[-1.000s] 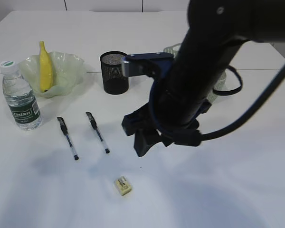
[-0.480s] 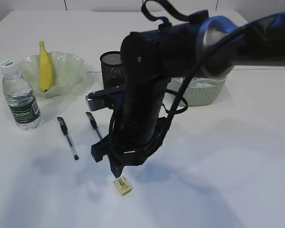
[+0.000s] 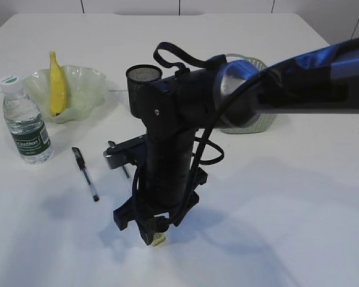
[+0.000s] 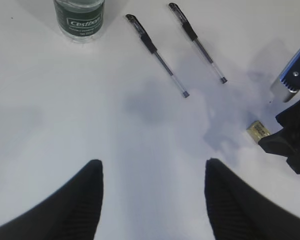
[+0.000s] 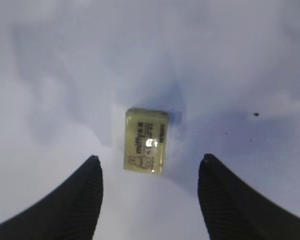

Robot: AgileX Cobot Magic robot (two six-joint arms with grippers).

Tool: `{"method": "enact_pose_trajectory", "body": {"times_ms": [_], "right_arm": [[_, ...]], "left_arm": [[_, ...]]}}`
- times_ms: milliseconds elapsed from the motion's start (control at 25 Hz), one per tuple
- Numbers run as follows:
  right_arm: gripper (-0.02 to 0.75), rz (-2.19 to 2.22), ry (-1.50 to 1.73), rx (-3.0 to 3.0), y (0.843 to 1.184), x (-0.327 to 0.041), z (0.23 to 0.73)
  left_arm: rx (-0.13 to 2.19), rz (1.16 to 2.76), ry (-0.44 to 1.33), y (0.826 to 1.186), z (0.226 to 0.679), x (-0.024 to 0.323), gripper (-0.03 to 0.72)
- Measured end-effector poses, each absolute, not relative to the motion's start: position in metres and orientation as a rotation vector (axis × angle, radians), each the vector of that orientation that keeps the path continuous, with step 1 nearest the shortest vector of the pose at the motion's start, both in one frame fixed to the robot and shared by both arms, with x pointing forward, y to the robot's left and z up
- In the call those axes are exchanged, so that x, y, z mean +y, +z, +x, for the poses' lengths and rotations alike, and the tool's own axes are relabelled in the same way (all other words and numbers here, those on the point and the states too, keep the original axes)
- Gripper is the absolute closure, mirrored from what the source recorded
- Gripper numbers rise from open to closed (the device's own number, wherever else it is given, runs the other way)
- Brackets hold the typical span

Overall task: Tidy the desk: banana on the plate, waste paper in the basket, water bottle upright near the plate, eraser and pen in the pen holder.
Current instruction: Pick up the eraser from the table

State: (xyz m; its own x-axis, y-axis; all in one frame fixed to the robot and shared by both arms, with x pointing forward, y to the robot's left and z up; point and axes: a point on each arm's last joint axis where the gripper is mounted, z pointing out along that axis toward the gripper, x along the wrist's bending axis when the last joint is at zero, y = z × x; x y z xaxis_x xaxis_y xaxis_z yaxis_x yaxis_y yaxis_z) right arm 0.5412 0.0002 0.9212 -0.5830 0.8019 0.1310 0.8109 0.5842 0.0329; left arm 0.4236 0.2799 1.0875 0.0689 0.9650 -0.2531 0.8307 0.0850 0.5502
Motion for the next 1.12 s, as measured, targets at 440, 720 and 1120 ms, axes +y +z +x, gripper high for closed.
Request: {"method": "enact_pose_trajectory", "body": {"times_ms": [440, 720, 1120], "right_arm": [[0.29, -1.419, -0.162, -2.7, 0.908, 0.004, 0.547], [0.29, -1.451, -0.168, -2.692, 0.908, 0.004, 0.548], [0.29, -1.454, -0.147, -2.723, 0.902, 0.012, 0.541]], "left_arm": [[1.787, 1.77, 0.299, 1.088, 0.424, 0.28, 0.231], [1.787, 1.77, 0.299, 1.088, 0.424, 0.28, 0.234], [1.787, 1.77, 0.299, 1.088, 0.424, 0.28, 0.235]]}}
